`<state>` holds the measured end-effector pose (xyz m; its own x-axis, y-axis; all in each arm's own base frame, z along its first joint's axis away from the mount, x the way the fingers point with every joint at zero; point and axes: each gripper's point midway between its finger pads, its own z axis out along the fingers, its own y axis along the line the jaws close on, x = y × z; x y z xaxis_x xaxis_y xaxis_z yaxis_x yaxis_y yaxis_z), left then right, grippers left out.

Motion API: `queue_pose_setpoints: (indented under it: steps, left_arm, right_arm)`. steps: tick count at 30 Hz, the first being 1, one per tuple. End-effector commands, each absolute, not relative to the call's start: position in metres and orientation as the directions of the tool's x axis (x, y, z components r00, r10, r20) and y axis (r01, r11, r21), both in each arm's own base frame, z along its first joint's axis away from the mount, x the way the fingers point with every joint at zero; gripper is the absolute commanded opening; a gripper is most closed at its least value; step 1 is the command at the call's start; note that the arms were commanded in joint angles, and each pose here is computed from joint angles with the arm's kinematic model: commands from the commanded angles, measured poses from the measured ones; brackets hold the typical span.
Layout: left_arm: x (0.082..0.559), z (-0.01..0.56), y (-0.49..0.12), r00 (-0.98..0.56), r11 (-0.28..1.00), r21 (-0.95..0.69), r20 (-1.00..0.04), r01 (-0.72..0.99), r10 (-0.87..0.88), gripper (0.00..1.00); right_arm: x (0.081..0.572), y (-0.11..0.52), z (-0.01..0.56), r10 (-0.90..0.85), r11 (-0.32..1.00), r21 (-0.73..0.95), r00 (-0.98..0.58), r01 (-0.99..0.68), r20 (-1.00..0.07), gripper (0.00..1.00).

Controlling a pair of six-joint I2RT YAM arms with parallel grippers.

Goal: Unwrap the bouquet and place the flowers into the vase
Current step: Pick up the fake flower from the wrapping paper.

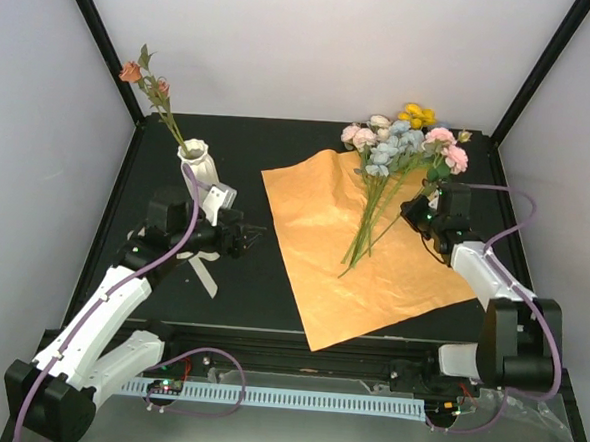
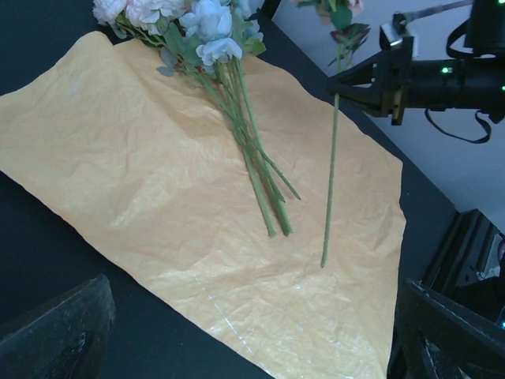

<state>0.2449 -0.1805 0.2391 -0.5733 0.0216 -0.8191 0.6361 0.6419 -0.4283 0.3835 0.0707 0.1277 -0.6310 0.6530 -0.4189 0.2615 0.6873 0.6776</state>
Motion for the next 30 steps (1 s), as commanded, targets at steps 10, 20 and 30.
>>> queue_pose_setpoints:
  steps: [10, 20, 30]
  left_arm:
    - [0.245, 0.29, -0.205, -0.625, 0.482, -0.574, -0.778, 0.662, -0.067, 0.86]
    - [0.233, 0.333, -0.218, -0.604, 0.366, -0.595, -0.79, 0.716, -0.102, 0.73]
    - [0.201, 0.361, -0.247, -0.609, 0.155, -0.612, -0.79, 0.775, -0.071, 0.62]
  right_arm:
    - [0.335, 0.152, 0.229, 0.367, 0.672, 0.685, -0.678, -0.279, -0.637, 0.06]
    - [0.271, 0.254, 0.287, 0.136, 0.36, 0.651, -0.652, -0.669, -0.746, 0.05]
    - [0.213, 0.319, 0.322, -0.008, 0.114, 0.586, -0.59, -0.802, -0.807, 0.05]
